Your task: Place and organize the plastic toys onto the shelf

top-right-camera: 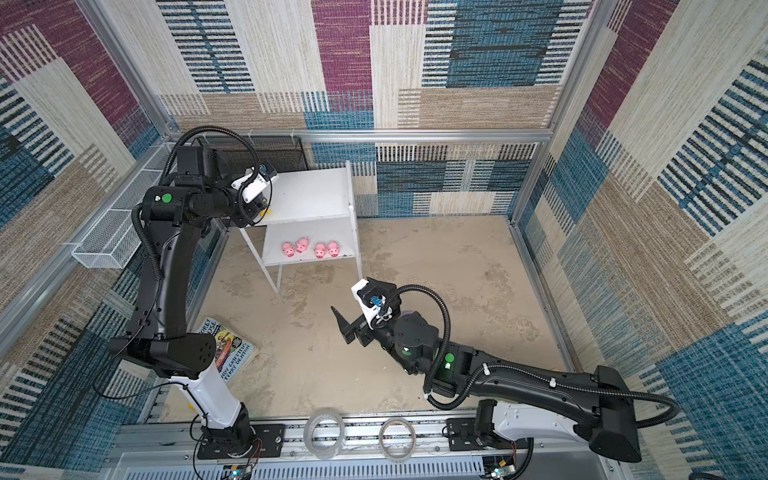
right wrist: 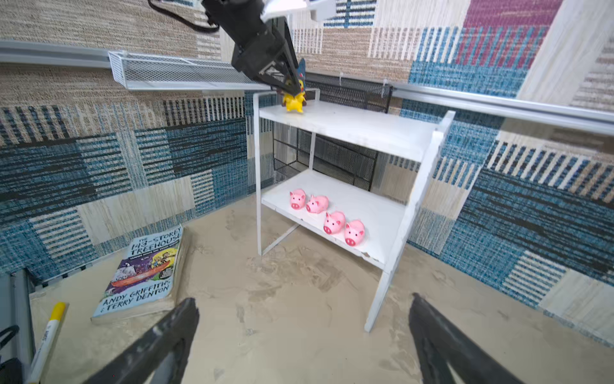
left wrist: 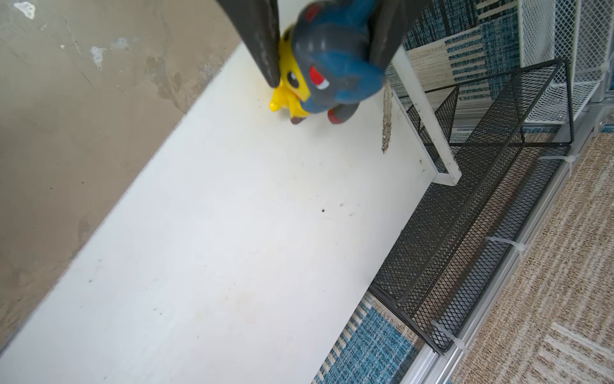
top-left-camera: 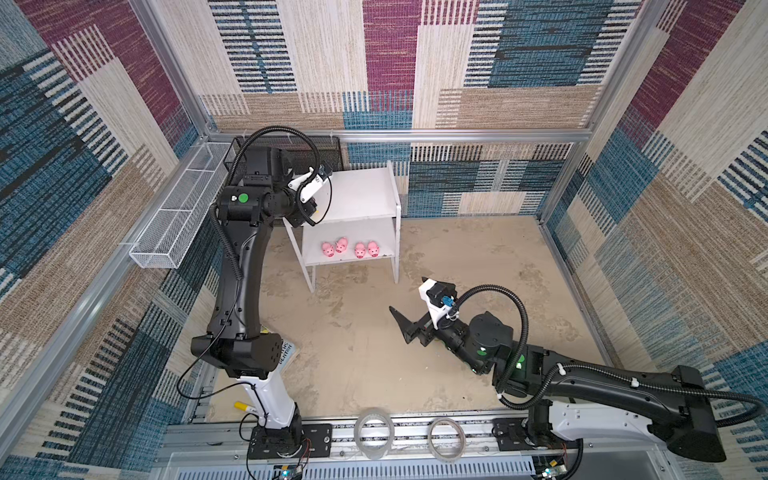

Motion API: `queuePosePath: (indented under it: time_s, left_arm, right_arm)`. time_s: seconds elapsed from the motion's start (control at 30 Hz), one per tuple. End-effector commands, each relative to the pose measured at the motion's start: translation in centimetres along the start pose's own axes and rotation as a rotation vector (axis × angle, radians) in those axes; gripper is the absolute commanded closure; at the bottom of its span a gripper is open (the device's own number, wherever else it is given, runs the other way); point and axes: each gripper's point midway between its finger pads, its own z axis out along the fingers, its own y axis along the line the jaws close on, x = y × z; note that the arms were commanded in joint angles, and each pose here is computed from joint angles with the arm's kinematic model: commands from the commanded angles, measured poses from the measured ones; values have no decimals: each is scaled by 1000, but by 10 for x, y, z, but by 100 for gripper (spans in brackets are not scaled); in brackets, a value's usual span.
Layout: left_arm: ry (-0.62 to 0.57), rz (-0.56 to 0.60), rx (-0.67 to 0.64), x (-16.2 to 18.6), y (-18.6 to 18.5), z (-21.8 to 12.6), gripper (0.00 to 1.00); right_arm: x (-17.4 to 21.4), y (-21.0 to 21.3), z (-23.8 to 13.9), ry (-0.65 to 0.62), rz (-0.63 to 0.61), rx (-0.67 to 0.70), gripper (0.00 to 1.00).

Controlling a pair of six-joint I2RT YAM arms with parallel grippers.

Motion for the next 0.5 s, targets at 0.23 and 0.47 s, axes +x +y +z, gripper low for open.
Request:
queuePosePath:
  time_s: [0.23, 0.47]
  left_arm:
    - [-13, 18, 10, 2, 3, -2, 83]
    - [-15, 17, 21, 3, 2, 1, 83]
  right_arm:
    - [-37, 14, 7, -64, -24, -72, 0]
    - [-42, 15, 8, -72, -34, -77, 0]
